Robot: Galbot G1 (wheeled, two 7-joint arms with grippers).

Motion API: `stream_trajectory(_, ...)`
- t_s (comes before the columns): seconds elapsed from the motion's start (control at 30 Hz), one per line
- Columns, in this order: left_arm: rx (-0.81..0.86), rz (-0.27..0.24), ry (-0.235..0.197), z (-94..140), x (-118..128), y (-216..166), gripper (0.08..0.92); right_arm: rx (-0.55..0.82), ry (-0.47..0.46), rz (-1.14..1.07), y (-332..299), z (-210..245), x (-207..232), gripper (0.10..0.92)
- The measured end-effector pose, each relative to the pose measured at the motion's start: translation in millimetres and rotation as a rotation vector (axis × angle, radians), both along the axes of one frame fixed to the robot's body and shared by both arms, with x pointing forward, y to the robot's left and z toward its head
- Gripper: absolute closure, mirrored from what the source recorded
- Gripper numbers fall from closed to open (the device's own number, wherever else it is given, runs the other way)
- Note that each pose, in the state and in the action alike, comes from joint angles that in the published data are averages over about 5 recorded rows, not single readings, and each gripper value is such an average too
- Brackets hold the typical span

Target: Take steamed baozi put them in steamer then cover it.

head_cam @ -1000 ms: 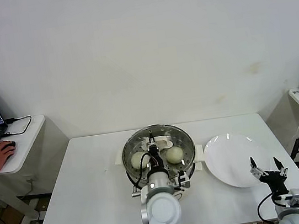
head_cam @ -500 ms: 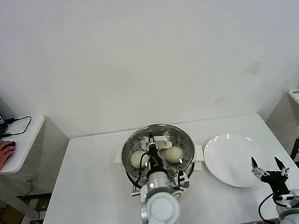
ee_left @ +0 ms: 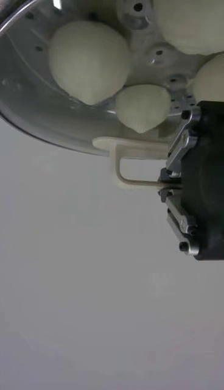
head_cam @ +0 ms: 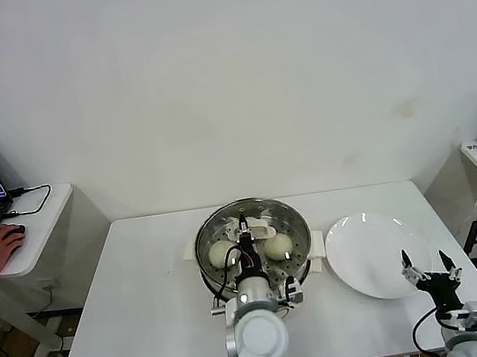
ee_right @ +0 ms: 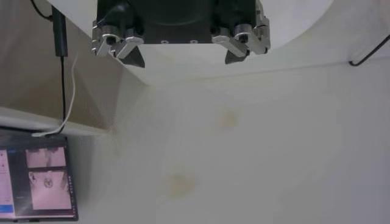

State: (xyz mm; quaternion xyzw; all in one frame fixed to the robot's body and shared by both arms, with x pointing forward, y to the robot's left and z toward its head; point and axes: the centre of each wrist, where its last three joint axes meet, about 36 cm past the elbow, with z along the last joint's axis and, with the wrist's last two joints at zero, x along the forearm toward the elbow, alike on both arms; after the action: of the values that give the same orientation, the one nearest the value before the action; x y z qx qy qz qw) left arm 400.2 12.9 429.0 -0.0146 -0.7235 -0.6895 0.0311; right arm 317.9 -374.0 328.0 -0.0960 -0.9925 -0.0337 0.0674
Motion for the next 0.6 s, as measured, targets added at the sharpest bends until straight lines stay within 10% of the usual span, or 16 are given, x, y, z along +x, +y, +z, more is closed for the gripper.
stream_trajectory(0.6,-0.05,-0.005,-0.002,13,-9,4,0.322,-0.002,-0.003,-0.001,-1,0,0,0.2)
